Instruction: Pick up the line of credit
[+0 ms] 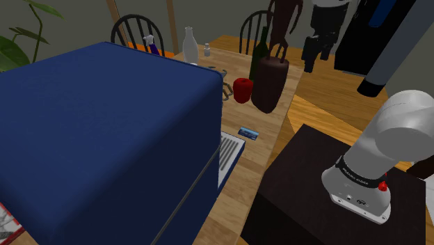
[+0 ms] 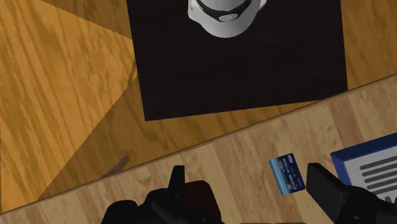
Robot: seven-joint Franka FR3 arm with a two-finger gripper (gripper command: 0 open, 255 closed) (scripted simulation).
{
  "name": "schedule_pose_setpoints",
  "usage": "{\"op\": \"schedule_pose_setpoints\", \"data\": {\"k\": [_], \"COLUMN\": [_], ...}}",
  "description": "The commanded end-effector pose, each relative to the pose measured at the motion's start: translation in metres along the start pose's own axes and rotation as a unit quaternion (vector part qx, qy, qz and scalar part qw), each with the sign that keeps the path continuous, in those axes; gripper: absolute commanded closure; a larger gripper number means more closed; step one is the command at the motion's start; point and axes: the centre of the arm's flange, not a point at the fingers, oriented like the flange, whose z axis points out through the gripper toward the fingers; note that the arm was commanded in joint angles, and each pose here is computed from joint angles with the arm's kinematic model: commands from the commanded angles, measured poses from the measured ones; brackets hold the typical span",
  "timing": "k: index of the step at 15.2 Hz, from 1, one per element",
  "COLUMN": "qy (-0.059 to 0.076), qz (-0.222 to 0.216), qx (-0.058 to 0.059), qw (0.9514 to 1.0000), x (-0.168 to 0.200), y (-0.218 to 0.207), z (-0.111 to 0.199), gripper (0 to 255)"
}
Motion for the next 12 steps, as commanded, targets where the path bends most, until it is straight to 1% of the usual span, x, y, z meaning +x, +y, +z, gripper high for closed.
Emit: {"op": "schedule_pose_setpoints", "data": {"k": [1,6,9,12], "qy": [0.000,-0.046,-0.074,-0.101], "qz": [0.000,-0.042,-0.067,-0.092], "qx": [0.000,0.001,0.002,0.003], "qw": [1.0000,0.9981,0.9950,0.9906], "x": [0.000,0.054,0.083,0.110], "y": [0.000,-0.023,-0.040,-0.057], "z": [0.000,0.048,0.079,0.112], "gripper": [0,0,0,0]}}
